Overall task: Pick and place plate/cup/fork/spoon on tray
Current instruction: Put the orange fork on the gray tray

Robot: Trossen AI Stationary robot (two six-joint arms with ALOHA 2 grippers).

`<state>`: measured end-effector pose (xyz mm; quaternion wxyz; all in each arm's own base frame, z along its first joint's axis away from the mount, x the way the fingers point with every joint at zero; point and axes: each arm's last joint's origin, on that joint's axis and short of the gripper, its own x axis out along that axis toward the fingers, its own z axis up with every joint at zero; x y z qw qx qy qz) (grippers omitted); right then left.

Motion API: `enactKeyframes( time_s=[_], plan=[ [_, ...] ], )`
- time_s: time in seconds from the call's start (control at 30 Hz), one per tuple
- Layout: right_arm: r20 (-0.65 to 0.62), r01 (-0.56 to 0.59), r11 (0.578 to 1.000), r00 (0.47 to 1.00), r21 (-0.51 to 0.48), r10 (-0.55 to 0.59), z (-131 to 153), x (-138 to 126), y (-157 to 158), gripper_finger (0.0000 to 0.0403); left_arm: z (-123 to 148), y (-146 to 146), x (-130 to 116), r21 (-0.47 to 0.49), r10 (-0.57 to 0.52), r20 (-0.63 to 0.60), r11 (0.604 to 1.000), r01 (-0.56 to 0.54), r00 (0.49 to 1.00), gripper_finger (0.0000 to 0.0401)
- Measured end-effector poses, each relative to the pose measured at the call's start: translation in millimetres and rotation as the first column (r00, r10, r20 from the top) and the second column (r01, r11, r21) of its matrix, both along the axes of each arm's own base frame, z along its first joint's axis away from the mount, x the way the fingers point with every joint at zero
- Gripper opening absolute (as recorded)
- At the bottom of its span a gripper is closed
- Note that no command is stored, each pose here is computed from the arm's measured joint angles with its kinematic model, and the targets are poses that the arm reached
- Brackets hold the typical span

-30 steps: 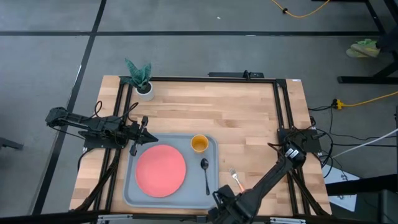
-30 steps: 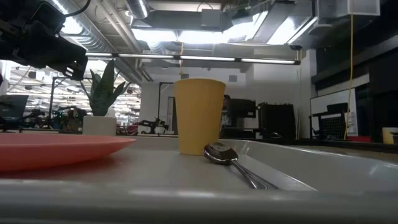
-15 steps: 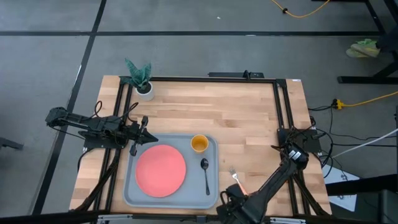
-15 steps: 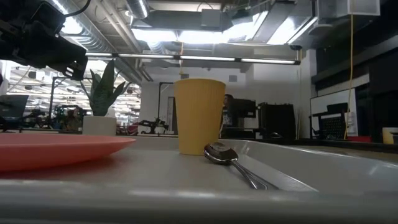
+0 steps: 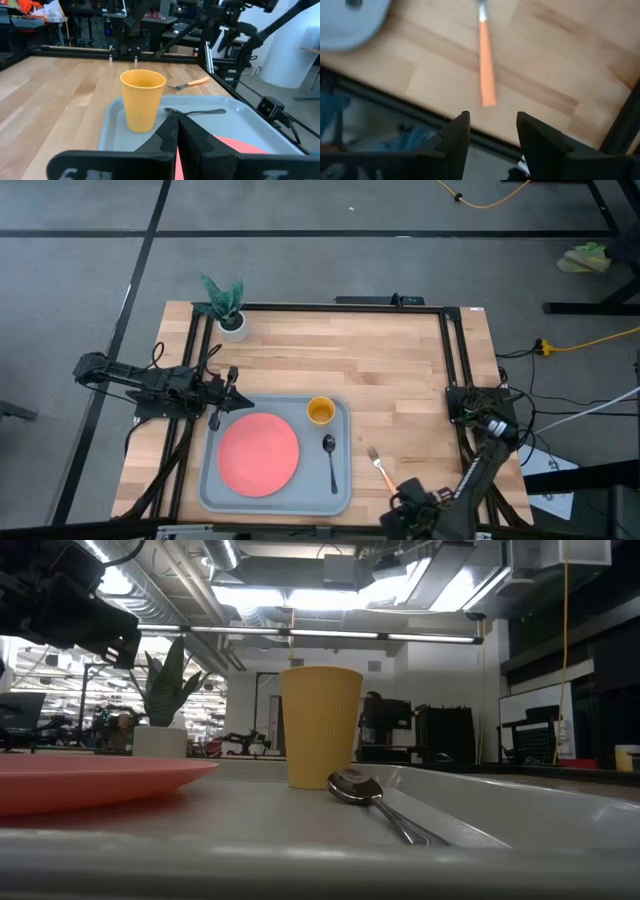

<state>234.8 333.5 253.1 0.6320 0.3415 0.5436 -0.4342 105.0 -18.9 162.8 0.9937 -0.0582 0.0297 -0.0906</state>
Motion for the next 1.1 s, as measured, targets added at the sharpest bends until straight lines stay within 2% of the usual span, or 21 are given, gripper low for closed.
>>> enactKeyframes(
  time_s=[0.2,0.47,0.67,0.83,0.93,1.0,1.1],
  plan=[
    [0.060,0.059,0.997,0.997,-0.051,-0.056,3.4,-26.0,-3.4,0.0169,0.2,0.2,0.1,0.000,0.007,0.001,1.000,-0.007,1.000,0.0000],
    [0.100,0.073,0.986,0.993,-0.153,-0.058,-6.8,-37.2,-22.3,0.0169,0.3,0.2,0.1,0.000,0.008,0.003,1.000,-0.008,1.000,0.0000],
    [0.067,0.004,0.982,0.998,-0.187,0.009,-4.5,-48.5,-42.3,0.0169,0.2,0.2,0.1,0.000,0.008,0.003,1.000,-0.008,1.000,0.0000],
    [0.066,-0.024,0.984,0.997,-0.177,0.036,-2.0,-49.8,-50.9,0.0169,0.2,0.3,0.1,0.000,0.008,0.002,1.000,-0.008,1.000,0.0000],
    [0.066,-0.093,0.971,0.992,-0.220,0.110,-6.2,-47.6,-53.6,0.0169,0.2,0.3,0.1,0.000,0.008,0.002,1.000,-0.008,1.000,0.0000],
    [0.100,-0.104,0.969,0.987,-0.226,0.129,-11.1,-44.8,-53.2,0.0168,0.2,0.2,0.1,0.000,0.008,0.002,1.000,-0.008,1.000,0.0000],
    [0.168,-0.087,0.980,0.979,-0.178,0.117,-19.4,-40.7,-47.7,0.0168,0.1,0.2,0.1,0.000,0.008,0.002,1.000,-0.008,1.000,0.0000]
  ],
)
